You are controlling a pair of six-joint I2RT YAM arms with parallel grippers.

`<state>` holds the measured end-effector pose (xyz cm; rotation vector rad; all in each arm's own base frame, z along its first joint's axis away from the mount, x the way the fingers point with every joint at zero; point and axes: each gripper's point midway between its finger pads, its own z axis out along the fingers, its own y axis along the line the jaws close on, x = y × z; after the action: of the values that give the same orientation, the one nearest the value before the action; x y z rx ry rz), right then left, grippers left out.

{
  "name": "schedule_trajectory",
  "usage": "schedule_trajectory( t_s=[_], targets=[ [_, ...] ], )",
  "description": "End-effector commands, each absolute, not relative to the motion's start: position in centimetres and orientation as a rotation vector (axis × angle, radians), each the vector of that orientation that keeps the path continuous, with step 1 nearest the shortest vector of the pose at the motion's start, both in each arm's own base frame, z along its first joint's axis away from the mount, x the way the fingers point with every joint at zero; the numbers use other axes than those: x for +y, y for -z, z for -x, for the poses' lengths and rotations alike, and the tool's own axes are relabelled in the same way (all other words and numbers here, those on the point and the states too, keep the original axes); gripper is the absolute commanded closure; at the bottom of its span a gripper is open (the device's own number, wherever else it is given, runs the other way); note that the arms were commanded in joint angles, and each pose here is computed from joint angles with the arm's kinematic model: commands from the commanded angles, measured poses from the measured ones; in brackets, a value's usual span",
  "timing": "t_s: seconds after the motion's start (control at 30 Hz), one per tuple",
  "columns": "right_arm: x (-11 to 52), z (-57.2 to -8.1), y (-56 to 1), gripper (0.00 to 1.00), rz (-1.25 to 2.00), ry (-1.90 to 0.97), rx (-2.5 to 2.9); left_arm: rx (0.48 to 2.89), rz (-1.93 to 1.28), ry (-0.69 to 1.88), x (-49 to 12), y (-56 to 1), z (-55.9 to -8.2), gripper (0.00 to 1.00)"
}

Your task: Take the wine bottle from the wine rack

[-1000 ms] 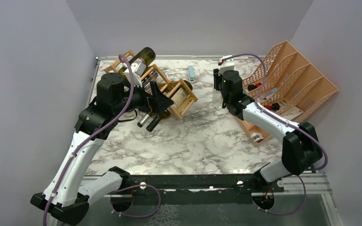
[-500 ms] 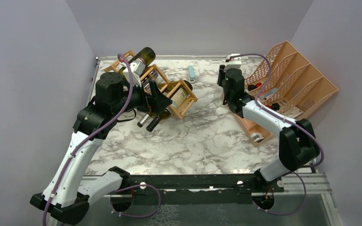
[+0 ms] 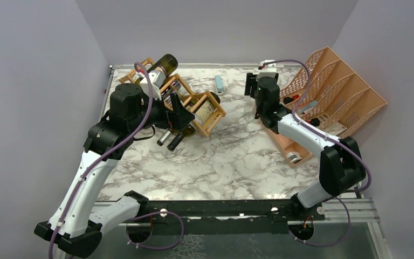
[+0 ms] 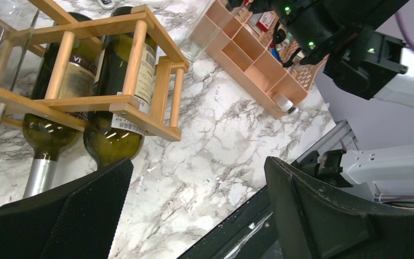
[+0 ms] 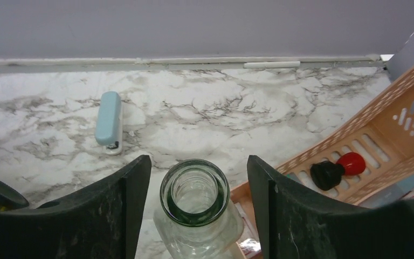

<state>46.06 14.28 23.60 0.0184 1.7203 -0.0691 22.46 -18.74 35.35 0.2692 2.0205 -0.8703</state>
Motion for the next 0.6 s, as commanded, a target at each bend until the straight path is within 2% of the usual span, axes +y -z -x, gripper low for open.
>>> schedule_trajectory(
  t_s=[0.0, 0.13, 0.2, 0.57],
  targets=[
    [14.1, -45.5, -27.9, 0.24, -0.044, 0.021, 1.666, 2.029, -0.251, 0.788, -17.5, -35.1, -22.6, 0.01],
    [14.7, -43.6, -29.8, 0.05, 0.018, -0.049, 1.67, 2.079, -0.24, 0.749, -17.0, -33.2, -22.4, 0.01],
    [14.8, -42.4, -30.7, 0.0, 0.052, -0.085, 1.673, 2.105, -0.238, 0.733, -16.7, -32.2, -22.2, 0.01],
    [16.4, -32.5, -31.3, 0.0, 0.208, -0.434, 1.68, 2.32, -0.258, 0.606, -15.6, -24.3, -22.0, 0.01]
  ],
)
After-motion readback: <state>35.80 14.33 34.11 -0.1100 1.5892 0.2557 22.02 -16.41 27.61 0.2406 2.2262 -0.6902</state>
